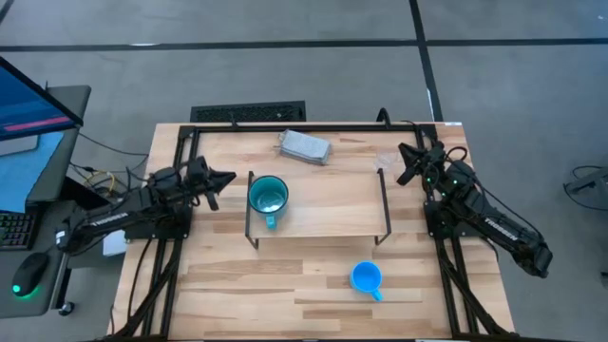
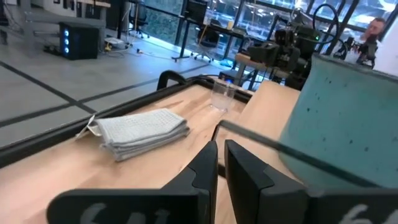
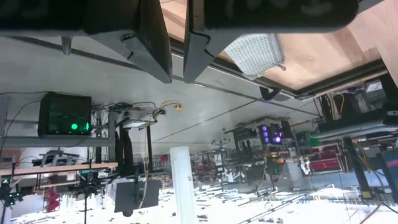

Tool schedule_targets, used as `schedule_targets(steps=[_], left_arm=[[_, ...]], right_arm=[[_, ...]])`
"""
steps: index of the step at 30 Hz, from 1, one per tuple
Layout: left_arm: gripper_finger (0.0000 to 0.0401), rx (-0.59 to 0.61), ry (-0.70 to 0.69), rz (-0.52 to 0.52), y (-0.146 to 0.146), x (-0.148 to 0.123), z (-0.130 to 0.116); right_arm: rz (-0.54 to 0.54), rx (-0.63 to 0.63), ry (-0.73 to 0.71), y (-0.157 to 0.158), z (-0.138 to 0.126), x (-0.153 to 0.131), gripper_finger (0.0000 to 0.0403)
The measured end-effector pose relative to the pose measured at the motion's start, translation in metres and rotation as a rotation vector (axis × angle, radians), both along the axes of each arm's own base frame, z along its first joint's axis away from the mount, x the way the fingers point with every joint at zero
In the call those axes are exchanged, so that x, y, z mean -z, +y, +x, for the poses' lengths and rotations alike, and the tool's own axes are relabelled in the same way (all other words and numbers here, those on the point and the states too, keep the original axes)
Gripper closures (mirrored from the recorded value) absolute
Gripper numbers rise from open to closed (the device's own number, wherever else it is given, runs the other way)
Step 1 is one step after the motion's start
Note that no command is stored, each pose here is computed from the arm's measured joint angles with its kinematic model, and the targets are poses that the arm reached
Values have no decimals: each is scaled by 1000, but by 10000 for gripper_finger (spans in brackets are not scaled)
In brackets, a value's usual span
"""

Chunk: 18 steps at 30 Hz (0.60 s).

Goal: Stack small to large cups/mugs on shelf
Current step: Put the light blue mug on the shelf

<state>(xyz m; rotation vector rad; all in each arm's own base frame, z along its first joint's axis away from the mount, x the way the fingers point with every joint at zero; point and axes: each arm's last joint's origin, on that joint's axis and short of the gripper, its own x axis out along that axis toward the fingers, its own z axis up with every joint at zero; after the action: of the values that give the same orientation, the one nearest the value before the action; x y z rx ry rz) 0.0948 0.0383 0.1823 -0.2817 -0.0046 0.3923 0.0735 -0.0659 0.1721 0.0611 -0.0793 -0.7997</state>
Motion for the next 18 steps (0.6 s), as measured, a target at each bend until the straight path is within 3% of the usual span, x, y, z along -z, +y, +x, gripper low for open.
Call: schedule_targets(steps=[14, 18], left_arm=[[382, -5, -69, 7, -2, 11, -5], [382, -5, -73, -3, -2, 11, -5]], right_arm=[[-95, -18, -112, 8, -9, -50, 340], [-14, -122, -254, 14, -12, -65, 340]])
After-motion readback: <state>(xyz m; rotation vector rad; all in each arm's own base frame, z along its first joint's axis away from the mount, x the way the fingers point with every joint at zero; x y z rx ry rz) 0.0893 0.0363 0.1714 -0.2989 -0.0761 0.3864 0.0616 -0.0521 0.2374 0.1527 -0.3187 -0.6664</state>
